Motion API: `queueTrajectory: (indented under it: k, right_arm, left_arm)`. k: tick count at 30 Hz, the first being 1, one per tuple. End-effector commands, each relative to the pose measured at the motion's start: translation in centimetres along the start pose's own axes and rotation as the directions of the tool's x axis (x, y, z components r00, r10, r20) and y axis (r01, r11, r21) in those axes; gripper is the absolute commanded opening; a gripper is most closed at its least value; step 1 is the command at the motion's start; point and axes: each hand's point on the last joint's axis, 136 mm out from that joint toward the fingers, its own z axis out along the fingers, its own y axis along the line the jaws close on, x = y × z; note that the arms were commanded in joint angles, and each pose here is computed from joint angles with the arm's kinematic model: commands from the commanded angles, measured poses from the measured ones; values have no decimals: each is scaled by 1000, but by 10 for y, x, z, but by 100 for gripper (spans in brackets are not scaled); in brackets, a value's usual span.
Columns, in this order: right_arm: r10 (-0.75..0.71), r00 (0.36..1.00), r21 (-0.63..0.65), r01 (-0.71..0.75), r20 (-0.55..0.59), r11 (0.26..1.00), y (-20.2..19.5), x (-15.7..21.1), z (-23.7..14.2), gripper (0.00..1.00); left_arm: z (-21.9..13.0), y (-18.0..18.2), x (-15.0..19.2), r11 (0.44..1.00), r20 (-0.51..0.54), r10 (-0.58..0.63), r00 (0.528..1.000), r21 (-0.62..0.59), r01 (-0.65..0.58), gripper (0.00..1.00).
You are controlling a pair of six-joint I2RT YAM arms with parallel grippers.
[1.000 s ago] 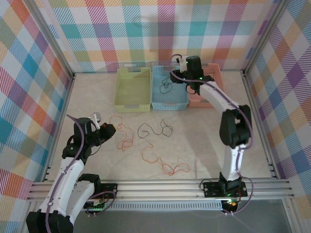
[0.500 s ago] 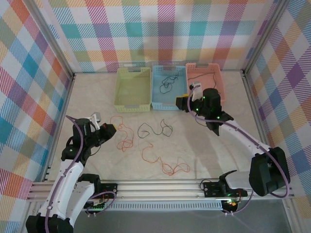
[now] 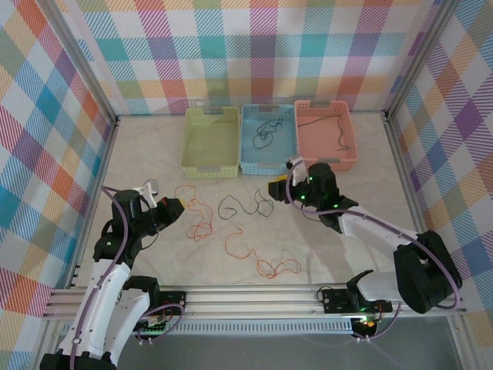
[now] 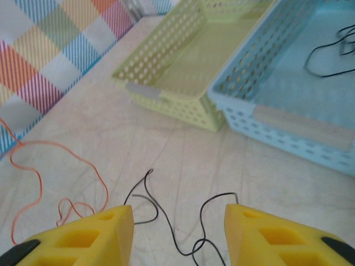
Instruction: Untangle the cables
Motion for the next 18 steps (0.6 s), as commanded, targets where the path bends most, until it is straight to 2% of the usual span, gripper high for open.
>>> queueTrajectory:
  k: [1, 10, 15, 18]
  right_arm:
    - [-92, 993, -55, 96, 70, 994, 16, -7, 8, 48]
    - [-117, 993, -91, 119, 34, 989, 20, 20, 27, 48]
    - [-132, 990, -139, 138, 49, 981, 29, 23, 26, 50]
    - [-169, 981, -199, 185, 97, 962, 46, 15, 22, 50]
  left_arm:
    - [-11, -22, -2, 998, -6, 16, 1000, 60, -15, 0]
    - [-33, -63, -13, 986, -2, 49, 999, 157, -48, 0]
    - [-57, -101, -21, 965, 4, 98, 995, 245, -96, 0]
    - [-66, -117, -21, 949, -5, 124, 992, 294, -117, 0]
